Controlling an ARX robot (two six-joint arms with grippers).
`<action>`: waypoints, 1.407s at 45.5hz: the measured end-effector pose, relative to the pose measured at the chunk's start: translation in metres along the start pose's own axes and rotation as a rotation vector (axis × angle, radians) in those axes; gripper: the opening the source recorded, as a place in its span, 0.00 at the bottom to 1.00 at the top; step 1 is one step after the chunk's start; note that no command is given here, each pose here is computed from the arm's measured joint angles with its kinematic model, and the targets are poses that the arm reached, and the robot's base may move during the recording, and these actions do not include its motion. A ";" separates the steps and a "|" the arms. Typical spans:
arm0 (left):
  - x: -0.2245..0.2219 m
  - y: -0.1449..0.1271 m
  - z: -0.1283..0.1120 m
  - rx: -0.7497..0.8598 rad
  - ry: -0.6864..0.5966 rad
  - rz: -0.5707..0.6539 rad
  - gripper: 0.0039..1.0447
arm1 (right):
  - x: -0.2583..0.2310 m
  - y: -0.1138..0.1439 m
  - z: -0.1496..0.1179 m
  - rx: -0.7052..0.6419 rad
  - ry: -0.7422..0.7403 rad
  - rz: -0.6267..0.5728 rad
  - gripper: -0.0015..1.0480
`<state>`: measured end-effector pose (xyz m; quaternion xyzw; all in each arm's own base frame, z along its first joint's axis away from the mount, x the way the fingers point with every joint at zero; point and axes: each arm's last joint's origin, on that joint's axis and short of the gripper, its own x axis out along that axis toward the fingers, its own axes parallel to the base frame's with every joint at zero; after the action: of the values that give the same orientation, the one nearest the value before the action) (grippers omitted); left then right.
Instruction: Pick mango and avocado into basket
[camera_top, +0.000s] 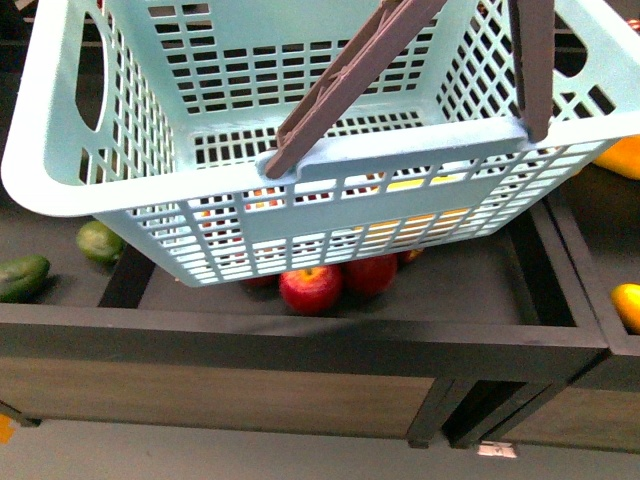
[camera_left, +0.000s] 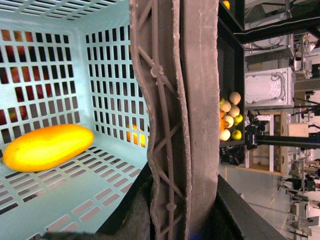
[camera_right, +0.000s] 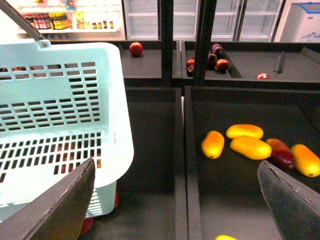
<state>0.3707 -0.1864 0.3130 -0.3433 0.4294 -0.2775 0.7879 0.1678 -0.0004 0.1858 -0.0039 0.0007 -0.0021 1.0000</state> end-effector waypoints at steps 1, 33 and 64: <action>0.000 0.000 0.000 -0.001 0.001 -0.001 0.19 | 0.000 0.000 0.000 0.000 0.000 -0.001 0.92; -0.002 0.003 0.003 0.002 -0.017 0.012 0.19 | 0.000 0.000 -0.001 0.000 0.002 0.003 0.92; -0.002 0.004 0.004 0.002 -0.022 0.018 0.19 | -0.001 0.000 -0.002 0.001 0.007 0.003 0.92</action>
<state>0.3735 -0.1812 0.3125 -0.3415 0.4234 -0.2669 0.7955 0.1671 -0.0002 0.1838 -0.0035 0.0041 -0.0004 1.0000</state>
